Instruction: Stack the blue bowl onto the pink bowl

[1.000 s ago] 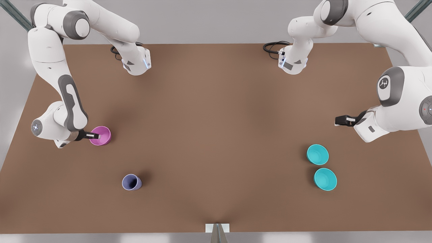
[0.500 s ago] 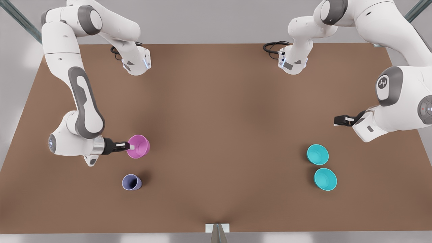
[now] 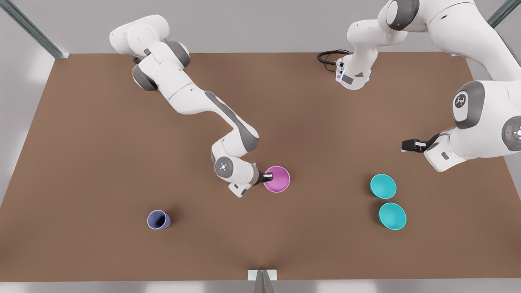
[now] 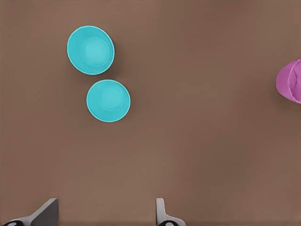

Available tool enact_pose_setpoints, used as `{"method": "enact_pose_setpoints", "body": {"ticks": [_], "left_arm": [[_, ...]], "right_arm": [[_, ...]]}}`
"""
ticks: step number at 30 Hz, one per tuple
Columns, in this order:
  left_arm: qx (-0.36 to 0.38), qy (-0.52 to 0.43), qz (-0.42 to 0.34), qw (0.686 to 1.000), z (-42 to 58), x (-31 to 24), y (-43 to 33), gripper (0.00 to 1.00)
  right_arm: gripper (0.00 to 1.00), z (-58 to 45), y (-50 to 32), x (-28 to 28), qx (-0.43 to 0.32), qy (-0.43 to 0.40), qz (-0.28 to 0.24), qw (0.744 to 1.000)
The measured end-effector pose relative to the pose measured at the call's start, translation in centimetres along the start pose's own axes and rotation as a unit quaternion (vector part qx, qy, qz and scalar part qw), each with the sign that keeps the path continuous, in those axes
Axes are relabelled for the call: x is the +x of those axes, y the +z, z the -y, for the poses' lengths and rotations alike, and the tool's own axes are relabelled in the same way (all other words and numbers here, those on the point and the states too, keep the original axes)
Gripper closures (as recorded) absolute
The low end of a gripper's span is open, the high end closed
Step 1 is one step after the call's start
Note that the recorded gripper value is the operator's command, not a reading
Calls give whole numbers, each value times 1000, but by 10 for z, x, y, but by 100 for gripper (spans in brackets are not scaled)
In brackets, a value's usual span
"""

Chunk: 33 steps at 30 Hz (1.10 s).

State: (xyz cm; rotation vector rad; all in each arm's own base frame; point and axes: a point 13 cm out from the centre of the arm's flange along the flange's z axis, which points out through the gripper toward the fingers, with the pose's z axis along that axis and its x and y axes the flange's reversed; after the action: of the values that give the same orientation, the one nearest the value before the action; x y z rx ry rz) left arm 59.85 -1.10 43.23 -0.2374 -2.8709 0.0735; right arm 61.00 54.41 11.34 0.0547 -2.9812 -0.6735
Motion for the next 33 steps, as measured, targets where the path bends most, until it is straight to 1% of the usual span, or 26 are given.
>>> {"method": "enact_pose_setpoints", "body": {"ticks": [3, 7, 8, 9, 14, 16, 18, 20, 23, 25, 26, 28, 29, 31, 33], "left_arm": [[0, 1, -1, 1000, 1, -1, 2, 0], [2, 1, -8, 1000, 0, -5, 10, 0], [3, 1, -11, 1000, 0, -7, 13, 0], [5, 0, -14, 1000, 0, -8, 17, 0], [17, -21, -46, 999, -23, -23, 61, 0], [23, -37, -71, 997, -38, -28, 114, 0], [38, -67, -89, 993, -65, -24, 179, 0], [54, -95, -78, 991, -96, -28, 223, 0], [63, -110, -43, 991, -119, -51, 264, 0], [63, -110, -16, 992, -125, -71, 284, 0], [61, -109, -4, 992, -128, -80, 292, 0], [58, -107, 14, 992, -133, -93, 306, 0], [56, -106, 21, 993, -134, -98, 310, 0], [55, -104, 25, 993, -135, -100, 325, 0], [54, -99, 26, 993, -132, -100, 335, 0]], "right_arm": [[79, 7, 21, -8, 5, 52, 25, 998], [79, 8, 29, -19, -5, 114, 51, 992], [76, 7, 29, -22, -9, 127, 56, 990], [0, 7, 28, -24, -11, 140, 60, 988], [0, 3, 13, -40, -28, 191, 81, 978], [0, 10, -8, -56, -40, 218, 92, 971], [0, 30, -63, -86, -58, 253, 101, 960], [0, 66, -116, -107, -73, 294, 86, 949], [0, 116, -198, -110, -65, 324, 57, 942], [0, 184, -247, -106, -38, 346, 32, 937], [0, 216, -261, -100, -9, 342, 21, 940], [0, 273, -298, -84, 71, 307, 18, 949], [0, 286, -329, -75, 103, 285, 23, 953], [0, 259, -425, -41, 155, 229, 58, 959], [0, 258, -509, 2, 210, 209, 90, 951]]}}
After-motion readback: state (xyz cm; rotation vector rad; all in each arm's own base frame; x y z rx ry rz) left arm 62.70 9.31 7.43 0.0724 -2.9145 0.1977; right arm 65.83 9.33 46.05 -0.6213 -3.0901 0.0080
